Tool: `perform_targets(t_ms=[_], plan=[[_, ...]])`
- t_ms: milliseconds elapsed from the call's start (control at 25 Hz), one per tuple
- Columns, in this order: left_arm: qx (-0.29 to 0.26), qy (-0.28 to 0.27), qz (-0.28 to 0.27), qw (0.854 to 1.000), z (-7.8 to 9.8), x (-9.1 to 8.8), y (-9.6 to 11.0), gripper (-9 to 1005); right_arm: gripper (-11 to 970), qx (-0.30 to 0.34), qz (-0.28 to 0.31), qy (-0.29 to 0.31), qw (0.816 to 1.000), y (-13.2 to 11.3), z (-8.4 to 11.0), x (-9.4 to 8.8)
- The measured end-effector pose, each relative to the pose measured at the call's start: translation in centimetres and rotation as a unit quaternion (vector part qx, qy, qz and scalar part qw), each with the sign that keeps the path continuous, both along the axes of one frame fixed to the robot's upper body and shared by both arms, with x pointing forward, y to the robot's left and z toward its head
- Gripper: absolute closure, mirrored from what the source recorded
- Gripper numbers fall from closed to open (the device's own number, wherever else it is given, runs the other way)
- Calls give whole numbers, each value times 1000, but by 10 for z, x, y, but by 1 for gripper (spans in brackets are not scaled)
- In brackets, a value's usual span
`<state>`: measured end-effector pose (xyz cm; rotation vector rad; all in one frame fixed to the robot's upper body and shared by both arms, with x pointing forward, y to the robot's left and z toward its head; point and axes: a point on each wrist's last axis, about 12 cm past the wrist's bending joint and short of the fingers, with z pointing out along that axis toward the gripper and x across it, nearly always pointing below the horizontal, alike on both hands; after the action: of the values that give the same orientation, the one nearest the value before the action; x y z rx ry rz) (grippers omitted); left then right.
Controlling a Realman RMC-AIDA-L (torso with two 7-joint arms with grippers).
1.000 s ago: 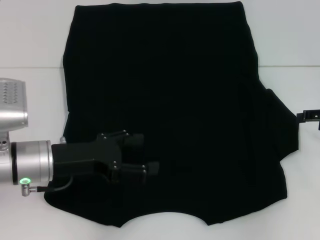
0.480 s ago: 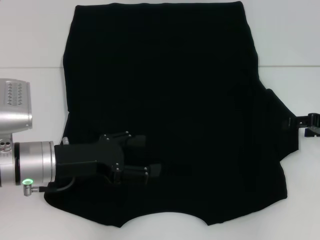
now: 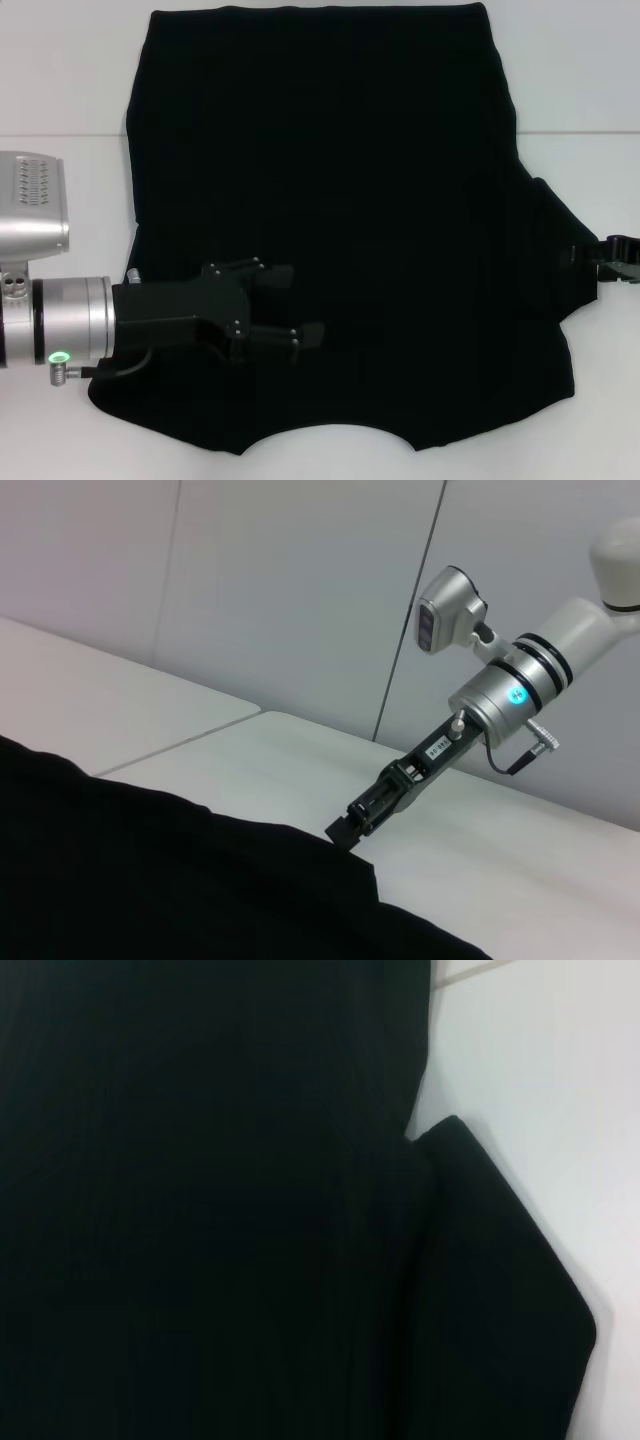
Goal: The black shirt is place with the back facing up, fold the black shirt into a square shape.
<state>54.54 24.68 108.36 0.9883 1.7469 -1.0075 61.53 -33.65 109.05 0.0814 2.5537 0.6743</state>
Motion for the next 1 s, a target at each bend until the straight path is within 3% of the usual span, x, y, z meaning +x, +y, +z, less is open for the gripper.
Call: perform_targets(t_ms=[400, 640, 720, 1000], plan=[[3, -4, 14, 1000, 1, 3, 4, 51, 294, -20, 22, -2, 1000, 13, -1, 5], [5, -6, 20, 1000, 1, 4, 6, 52, 513, -24, 26, -2, 999, 15, 0, 7], [5, -5, 20, 1000, 1, 4, 6, 53, 756, -26, 26, 0, 999, 16, 0, 7], [4, -3, 21, 1000, 1, 4, 6, 55, 954, -29, 16, -5, 999, 7, -2, 3]])
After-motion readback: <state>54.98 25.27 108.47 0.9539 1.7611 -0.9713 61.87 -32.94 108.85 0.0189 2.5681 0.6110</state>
